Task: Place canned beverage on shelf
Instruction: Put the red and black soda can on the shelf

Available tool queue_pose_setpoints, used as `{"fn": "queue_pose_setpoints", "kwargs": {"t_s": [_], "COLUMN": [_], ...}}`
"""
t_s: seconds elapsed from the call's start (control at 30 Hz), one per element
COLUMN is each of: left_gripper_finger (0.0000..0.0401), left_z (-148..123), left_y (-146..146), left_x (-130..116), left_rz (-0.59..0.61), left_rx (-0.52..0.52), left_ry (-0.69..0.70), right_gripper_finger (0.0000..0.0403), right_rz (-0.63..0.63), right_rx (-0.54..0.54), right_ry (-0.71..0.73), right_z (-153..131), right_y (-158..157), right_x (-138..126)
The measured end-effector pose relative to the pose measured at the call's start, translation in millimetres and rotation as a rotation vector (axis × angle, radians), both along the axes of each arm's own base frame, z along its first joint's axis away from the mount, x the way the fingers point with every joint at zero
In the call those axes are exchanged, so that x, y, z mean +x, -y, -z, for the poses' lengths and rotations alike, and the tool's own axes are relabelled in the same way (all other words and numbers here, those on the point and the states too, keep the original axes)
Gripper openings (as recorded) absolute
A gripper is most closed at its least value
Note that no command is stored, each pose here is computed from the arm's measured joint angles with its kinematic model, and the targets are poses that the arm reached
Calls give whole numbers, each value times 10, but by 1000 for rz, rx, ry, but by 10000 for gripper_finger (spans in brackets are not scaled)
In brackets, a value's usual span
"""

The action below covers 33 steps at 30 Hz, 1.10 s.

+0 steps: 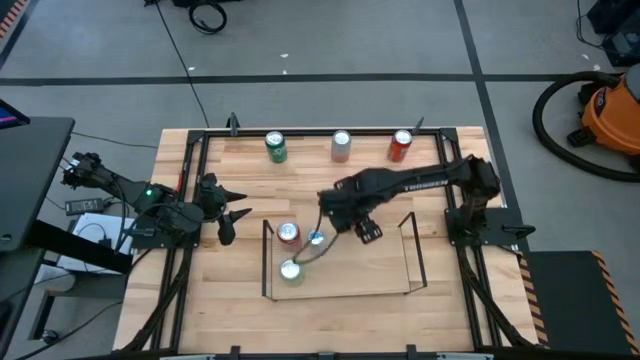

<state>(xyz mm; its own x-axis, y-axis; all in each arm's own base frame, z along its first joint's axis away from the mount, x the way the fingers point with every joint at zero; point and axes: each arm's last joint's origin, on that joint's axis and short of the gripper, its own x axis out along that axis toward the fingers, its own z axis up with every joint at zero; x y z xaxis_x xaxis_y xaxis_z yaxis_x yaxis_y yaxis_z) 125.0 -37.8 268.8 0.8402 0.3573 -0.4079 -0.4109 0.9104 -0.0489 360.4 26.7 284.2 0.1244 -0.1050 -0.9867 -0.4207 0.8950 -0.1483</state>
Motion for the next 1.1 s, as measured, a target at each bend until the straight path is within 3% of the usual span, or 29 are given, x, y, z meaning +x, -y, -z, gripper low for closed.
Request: {"fn": "queue_pose_setpoints", "kwargs": {"t_s": [0.33, 0.53, 1.1], "left_gripper_finger": [203, 203, 203], "left_z": [-4, -4, -3], "left_y": [1, 1, 1], "left_x": [2, 2, 2], "left_rz": [0, 0, 1], "left_rx": [-1, -1, 2], "left_ry": [4, 5, 3], "right_gripper_finger": [330, 330, 331], "right_rz": [-164, -127, -92], "right_rx": [-13, 57, 39], "right_ry": [53, 131, 98], "right_z": [-5, 36, 261], "right_y": [-444, -569, -567], "right_x": [-6, 50, 23]}}
